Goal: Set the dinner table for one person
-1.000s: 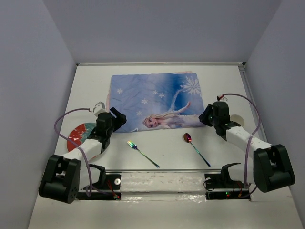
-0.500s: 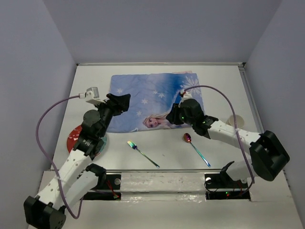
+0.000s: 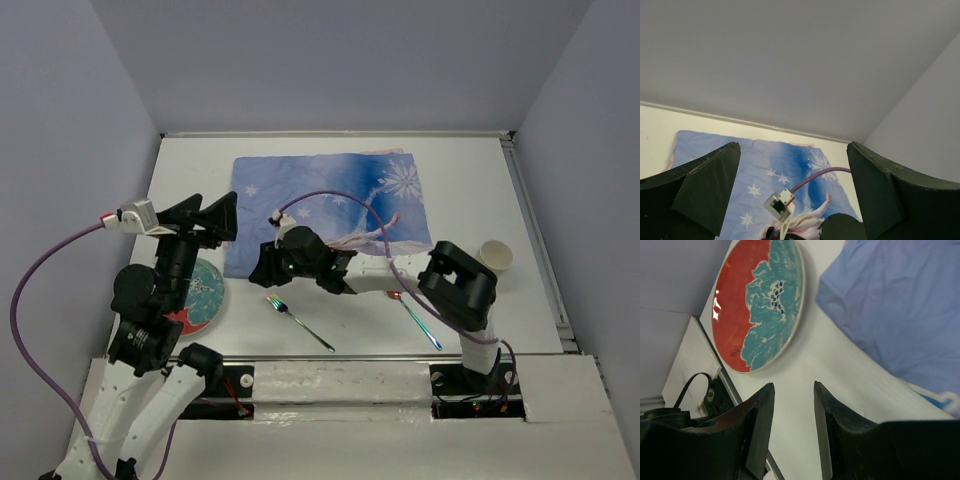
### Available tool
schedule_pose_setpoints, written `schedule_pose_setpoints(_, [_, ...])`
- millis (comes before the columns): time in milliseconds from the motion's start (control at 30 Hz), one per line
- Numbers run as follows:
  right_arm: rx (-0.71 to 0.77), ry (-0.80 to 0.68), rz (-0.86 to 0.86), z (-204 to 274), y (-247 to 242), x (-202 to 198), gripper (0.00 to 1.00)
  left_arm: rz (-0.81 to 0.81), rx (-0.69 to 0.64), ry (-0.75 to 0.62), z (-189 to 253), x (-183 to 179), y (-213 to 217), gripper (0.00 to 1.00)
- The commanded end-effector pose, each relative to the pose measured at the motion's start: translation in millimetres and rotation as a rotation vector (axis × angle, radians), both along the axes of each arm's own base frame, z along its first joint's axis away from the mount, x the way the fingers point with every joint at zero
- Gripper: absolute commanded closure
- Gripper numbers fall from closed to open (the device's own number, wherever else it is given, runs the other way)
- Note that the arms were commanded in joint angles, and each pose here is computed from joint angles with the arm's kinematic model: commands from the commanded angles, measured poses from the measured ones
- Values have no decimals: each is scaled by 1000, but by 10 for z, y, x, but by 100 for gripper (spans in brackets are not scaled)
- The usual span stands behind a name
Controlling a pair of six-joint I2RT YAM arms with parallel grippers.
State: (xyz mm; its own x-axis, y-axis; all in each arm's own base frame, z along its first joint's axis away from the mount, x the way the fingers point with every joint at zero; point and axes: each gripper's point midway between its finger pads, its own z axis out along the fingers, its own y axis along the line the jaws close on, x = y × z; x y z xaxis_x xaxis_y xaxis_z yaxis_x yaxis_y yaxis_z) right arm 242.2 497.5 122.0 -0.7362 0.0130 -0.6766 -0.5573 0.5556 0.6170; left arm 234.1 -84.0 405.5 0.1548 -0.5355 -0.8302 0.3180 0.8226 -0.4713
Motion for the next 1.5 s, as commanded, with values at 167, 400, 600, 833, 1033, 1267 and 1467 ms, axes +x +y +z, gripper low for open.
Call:
schedule_pose_setpoints(167, [133,111,61,-63,797,-261,50,51,98,-6,-141,-25,93,1])
schedule_pose_setpoints(400, [144,215,74,-343,978,-294,49,29,112,-13,-202,-25,48,1])
schedule_pose_setpoints(600, [148,272,67,-592,1086,-283,49,12,118,-18,-209,-40,19,1])
schedule_pose_setpoints(833, [173,363,104,-760,1252,-348,50,1,115,-25,-200,-57,8,1])
schedule_pose_setpoints(1033, [187,392,113,-837,1323,-355,57,1,116,-23,-214,-52,7,1])
schedule_pose_setpoints(1267, [183,371,97,-830,1284,-331,97,6,112,-24,-215,-56,19,1])
schedule_pose_setpoints(1467, [228,310,91,-633,1182,-322,100,11,116,-24,-211,-48,24,1])
